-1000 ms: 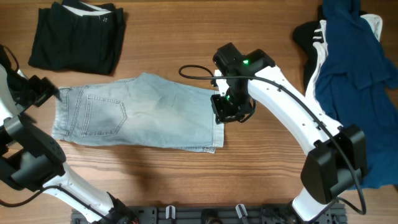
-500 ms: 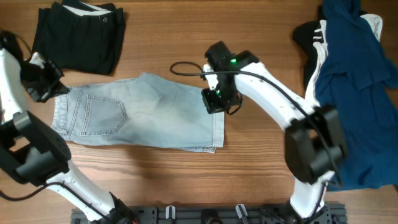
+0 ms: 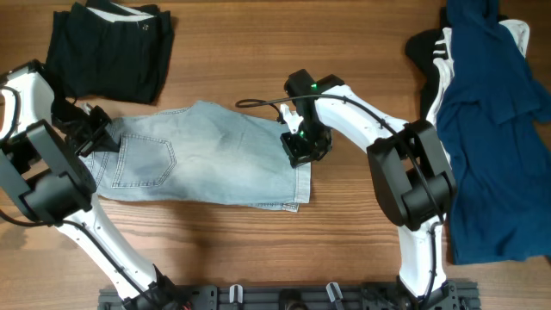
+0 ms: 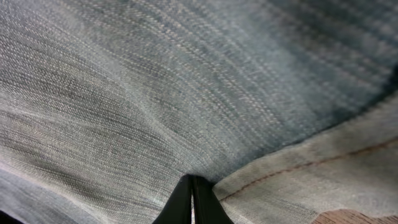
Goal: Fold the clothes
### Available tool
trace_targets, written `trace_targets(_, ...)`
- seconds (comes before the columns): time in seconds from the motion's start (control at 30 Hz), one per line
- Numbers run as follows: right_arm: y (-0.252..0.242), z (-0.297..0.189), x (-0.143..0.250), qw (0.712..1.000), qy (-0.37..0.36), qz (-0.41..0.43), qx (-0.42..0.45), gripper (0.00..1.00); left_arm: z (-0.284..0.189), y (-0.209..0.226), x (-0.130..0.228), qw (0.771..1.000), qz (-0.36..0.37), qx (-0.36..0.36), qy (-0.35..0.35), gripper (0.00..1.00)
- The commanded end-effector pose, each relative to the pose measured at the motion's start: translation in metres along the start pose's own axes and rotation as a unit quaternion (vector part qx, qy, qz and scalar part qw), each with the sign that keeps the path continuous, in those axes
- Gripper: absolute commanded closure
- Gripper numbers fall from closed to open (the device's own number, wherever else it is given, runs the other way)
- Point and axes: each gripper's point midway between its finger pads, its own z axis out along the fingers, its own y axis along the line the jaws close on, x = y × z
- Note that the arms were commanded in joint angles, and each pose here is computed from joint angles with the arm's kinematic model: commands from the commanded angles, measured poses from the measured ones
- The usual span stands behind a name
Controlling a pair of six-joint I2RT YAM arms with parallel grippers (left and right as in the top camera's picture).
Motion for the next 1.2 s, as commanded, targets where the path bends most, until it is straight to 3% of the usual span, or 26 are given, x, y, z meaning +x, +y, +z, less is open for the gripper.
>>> trace_targets(0.0,-0.044,0.03,0.004,0.997,0.034,0.048,0.045,0.96,0.012,0.034,-0.005,0.995,-0.056,-0.086,-0.005,0.96)
trace_targets(0.07,-0.057,0.035,0.006,0.993,0.041,0.098,0.046,0.96,0.012,0.054,-0.01,0.985,-0.109,-0.132,-0.027,0.69)
trace_targets(0.1,-0.065,0.038,0.008,0.991,0.045,0.12,0.045,0.96,0.013,0.058,-0.011,0.983,-0.121,-0.136,-0.031,0.5)
trace_targets(0.23,-0.107,0.03,0.013,0.973,0.041,0.208,0.092,0.96,0.019,0.061,-0.006,0.982,-0.13,-0.138,-0.022,0.47)
trace_targets(0.3,-0.121,0.025,0.013,0.968,0.035,0.233,0.09,0.96,0.02,0.057,-0.001,0.983,-0.131,-0.129,-0.009,0.37)
trace_targets(0.6,-0.182,0.005,0.021,0.948,0.014,0.306,0.089,0.96,0.031,0.002,0.028,0.993,-0.087,-0.055,0.054,0.35)
trace_targets(0.87,-0.225,-0.038,0.003,0.931,-0.038,0.344,0.116,0.96,0.055,-0.078,0.072,0.994,0.021,-0.082,0.075,0.34)
trace_targets(1.0,-0.23,-0.086,-0.004,0.922,-0.071,0.358,0.128,0.96,0.046,-0.094,0.077,0.994,0.049,-0.081,0.049,0.34)
trace_targets(1.13,-0.219,-0.136,-0.008,0.92,-0.124,0.348,0.134,0.95,0.017,-0.088,0.051,0.996,0.048,-0.068,-0.026,0.29)
trace_targets(1.17,-0.215,-0.144,-0.006,0.919,-0.131,0.347,0.134,0.85,0.014,-0.085,0.049,0.997,0.042,-0.064,-0.03,0.27)
